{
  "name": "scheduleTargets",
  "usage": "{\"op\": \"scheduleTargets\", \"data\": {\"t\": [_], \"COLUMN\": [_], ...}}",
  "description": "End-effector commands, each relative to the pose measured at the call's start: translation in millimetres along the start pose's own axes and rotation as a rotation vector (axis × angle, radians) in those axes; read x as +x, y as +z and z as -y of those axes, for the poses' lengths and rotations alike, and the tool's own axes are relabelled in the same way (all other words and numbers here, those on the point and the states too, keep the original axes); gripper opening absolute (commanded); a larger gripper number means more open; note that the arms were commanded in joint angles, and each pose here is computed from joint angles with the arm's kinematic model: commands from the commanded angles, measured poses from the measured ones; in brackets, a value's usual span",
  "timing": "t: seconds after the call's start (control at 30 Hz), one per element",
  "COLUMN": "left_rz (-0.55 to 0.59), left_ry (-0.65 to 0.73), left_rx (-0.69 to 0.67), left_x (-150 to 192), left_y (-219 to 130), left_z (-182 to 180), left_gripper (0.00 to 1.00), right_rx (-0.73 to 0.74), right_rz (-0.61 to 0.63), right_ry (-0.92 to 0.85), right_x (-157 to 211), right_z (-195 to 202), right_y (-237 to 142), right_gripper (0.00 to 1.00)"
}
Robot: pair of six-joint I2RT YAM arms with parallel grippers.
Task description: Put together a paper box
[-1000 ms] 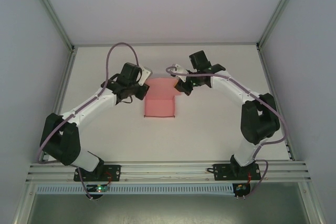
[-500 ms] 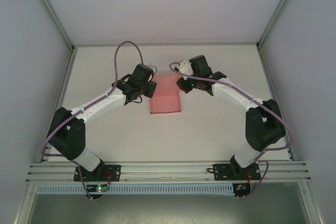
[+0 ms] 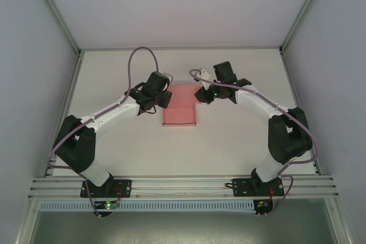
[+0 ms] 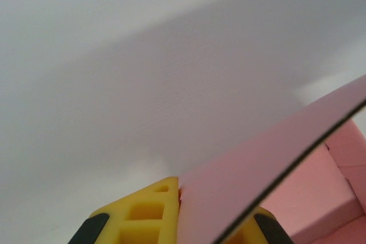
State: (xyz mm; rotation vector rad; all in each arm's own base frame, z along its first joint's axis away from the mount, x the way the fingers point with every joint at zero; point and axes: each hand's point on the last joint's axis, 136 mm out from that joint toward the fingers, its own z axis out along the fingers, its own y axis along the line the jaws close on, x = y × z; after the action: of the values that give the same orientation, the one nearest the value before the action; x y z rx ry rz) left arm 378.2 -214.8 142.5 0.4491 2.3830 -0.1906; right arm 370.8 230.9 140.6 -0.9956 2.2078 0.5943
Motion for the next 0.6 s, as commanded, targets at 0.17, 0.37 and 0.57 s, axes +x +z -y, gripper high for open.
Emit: {"op": "scheduleTargets", "data": {"t": [0.17, 0.37, 0.57], "left_rz": [0.079, 0.084, 0.093], "left_ry": [0.009, 0.046, 0.018], "left_rx": [-0.061, -0.034, -0.035], "left_x": [-10.2, -4.3, -6.1], "left_y": [0.3, -0.3, -1.1], "left_z": [-11.7, -7.8, -8.2], "left_gripper": [0.0, 0.0, 0.0], "right_rx": [-0.074, -0.017, -0.026], "right_rz": [-0.092, -0.132, -0.081], "right_ry": [0.051, 0.086, 0.076], "right_x": [34.3, 44.7, 31.3], "right_z": [-7.5, 9.5, 3.5], "right_y": [7.5, 12.1, 9.6], "right_gripper": [0.26, 0.23, 0.08]}}
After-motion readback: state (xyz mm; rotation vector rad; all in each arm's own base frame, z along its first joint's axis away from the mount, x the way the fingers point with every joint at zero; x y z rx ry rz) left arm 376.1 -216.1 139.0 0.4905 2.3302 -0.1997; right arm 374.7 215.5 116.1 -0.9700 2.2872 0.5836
